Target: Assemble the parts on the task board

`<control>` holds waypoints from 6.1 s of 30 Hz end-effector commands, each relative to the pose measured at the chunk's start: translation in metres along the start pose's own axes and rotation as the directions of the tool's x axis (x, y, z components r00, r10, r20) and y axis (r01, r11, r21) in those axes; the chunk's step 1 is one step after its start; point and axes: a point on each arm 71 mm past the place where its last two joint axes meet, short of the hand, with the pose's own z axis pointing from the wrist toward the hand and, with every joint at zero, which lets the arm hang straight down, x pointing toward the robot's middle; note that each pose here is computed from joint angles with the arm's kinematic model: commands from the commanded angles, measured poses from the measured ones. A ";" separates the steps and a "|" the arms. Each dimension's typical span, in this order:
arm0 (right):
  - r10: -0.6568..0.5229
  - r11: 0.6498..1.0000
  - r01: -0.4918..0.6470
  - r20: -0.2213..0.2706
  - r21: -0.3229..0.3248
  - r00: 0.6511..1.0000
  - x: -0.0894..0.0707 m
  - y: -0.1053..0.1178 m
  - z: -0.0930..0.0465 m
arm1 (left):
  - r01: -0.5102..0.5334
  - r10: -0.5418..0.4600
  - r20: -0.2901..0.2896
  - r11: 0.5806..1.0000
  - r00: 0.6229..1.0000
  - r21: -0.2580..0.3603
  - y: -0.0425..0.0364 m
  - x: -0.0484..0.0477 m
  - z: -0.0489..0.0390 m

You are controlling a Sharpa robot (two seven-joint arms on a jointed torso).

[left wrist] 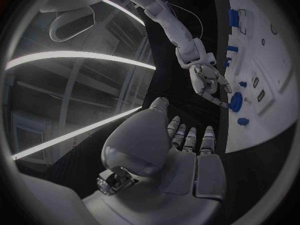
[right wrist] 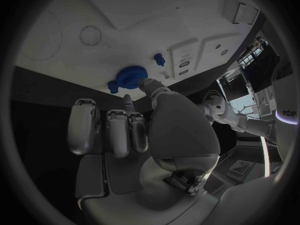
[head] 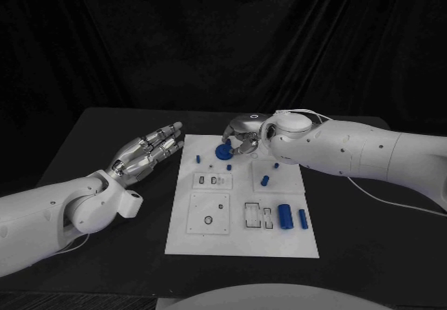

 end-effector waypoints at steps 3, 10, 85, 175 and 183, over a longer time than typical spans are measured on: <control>-0.011 1.000 0.013 0.134 -0.009 0.991 -0.026 -0.009 -0.017 | 0.005 -0.005 -0.006 1.000 1.000 0.012 -0.0018 -0.0003 -0.0003; -0.025 0.998 0.014 0.165 0.064 0.986 -0.055 -0.035 -0.055 | 0.004 -0.004 -0.006 1.000 1.000 0.011 -0.0016 -0.0001 0.0001; -0.058 0.957 0.037 0.065 0.288 0.996 0.023 -0.122 -0.141 | 0.011 -0.011 -0.011 1.000 1.000 0.005 -0.0015 -0.0004 -0.0021; -0.056 0.958 0.033 0.070 0.285 0.996 0.044 -0.118 -0.127 | 0.030 -0.031 -0.035 0.999 0.999 -0.030 0.0016 0.0002 -0.0028; -0.055 0.964 0.021 0.120 0.266 0.991 0.039 -0.110 -0.130 | 0.029 -0.030 -0.033 0.999 0.999 -0.031 0.0015 -0.0006 -0.0036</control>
